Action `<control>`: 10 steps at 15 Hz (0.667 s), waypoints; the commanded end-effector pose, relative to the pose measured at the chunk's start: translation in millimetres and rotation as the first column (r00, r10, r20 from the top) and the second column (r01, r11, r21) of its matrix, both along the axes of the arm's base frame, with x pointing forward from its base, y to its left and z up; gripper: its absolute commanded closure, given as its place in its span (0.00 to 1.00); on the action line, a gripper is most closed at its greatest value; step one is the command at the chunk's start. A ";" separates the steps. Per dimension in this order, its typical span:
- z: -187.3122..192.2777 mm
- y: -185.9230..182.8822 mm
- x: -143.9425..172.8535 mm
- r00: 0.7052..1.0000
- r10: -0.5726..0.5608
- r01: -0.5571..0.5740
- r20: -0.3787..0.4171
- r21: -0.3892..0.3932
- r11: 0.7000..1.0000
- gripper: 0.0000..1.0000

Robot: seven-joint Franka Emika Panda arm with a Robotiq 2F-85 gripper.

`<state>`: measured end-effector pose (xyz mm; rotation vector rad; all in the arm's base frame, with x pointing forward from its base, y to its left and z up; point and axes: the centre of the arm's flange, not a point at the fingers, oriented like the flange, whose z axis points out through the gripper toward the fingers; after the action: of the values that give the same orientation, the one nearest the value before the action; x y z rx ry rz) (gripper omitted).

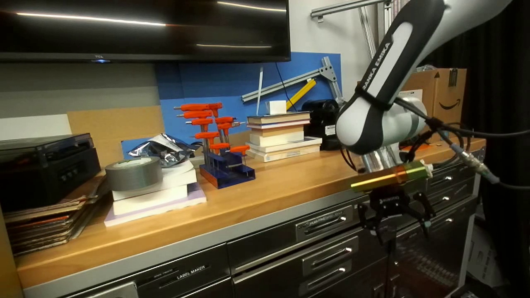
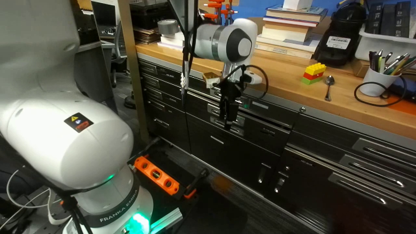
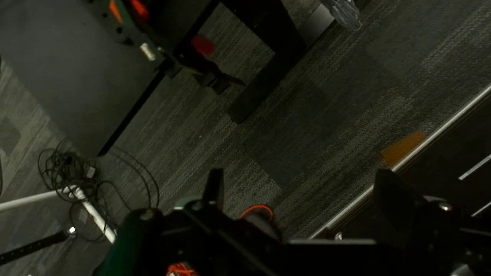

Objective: Pick up the black objects from the table, put them in the drawer and close the drawer.

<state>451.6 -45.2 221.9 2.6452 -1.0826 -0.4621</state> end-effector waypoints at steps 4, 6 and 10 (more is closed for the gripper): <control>145.4 17.6 -21.5 0.937 0.335 -0.338 0.101 0.015 0.941 0.00; 175.1 19.6 -28.2 0.895 0.425 -0.433 0.133 0.033 0.901 0.00; 217.6 25.7 -46.1 0.779 0.594 -0.612 0.202 0.037 0.790 0.00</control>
<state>428.9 -20.5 406.9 2.9032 -0.3857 -0.2061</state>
